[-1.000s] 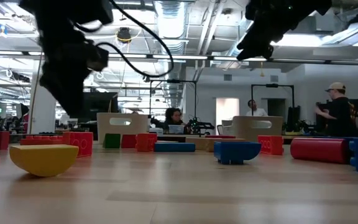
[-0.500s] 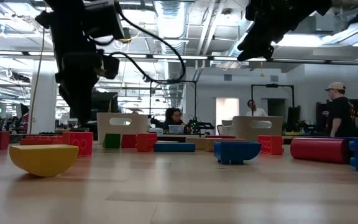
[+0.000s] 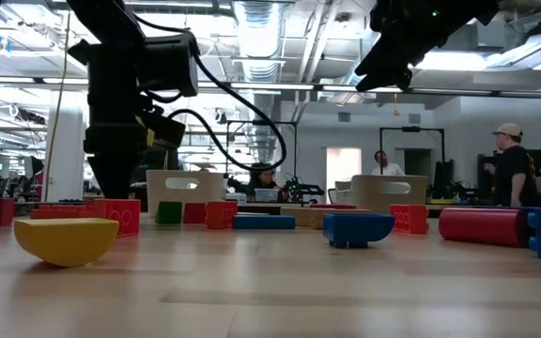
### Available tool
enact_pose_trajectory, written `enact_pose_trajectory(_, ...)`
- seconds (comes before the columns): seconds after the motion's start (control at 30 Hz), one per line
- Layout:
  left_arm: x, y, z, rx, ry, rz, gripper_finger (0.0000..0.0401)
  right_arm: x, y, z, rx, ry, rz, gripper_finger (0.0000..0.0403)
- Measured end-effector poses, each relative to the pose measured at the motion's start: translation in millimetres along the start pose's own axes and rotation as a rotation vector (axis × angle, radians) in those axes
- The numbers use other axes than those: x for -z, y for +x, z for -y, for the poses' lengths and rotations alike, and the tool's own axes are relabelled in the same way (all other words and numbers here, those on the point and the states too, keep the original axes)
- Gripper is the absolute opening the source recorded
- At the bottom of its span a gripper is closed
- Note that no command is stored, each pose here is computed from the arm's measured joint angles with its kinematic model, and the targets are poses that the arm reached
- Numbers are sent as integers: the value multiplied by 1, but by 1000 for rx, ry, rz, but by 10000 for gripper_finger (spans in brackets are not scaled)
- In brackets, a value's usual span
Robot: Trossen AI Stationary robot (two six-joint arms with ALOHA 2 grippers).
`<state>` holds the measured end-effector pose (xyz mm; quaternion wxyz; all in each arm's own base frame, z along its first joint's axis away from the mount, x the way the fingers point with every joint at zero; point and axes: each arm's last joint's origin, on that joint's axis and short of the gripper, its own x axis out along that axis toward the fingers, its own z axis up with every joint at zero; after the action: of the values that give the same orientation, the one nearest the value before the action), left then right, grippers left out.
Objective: Sort blocks by size
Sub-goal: Put the orange rectangle game piece into the white bin
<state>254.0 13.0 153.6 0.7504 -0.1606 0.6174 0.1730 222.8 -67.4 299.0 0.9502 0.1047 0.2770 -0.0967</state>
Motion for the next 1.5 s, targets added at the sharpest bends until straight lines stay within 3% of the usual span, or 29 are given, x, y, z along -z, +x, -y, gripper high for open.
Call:
enact_pose_trajectory(0.2,1,-1,0,5,-26,-5,75,0,0,0,3,11,0,244)
enact_pose_trajectory(0.5,-7,-19,-11,59,-118,49,73,0,-1,5,23,22,3,244)
enact_pose_trajectory(0.77,-29,-91,-44,81,-250,362,73,0,-7,15,60,48,9,244)
enact_pose_trajectory(1.0,-58,-125,-109,1,-402,638,73,-2,-3,14,55,56,26,244)
enact_pose_trajectory(1.23,-73,-73,-166,7,-495,453,73,-7,-2,14,50,91,67,244)
enact_pose_trajectory(1.37,-80,-53,-178,-2,-536,376,73,-6,-2,14,49,118,66,244)
enact_pose_trajectory(1.5,-86,-49,-180,-32,-487,283,73,-6,-2,14,49,135,67,244)
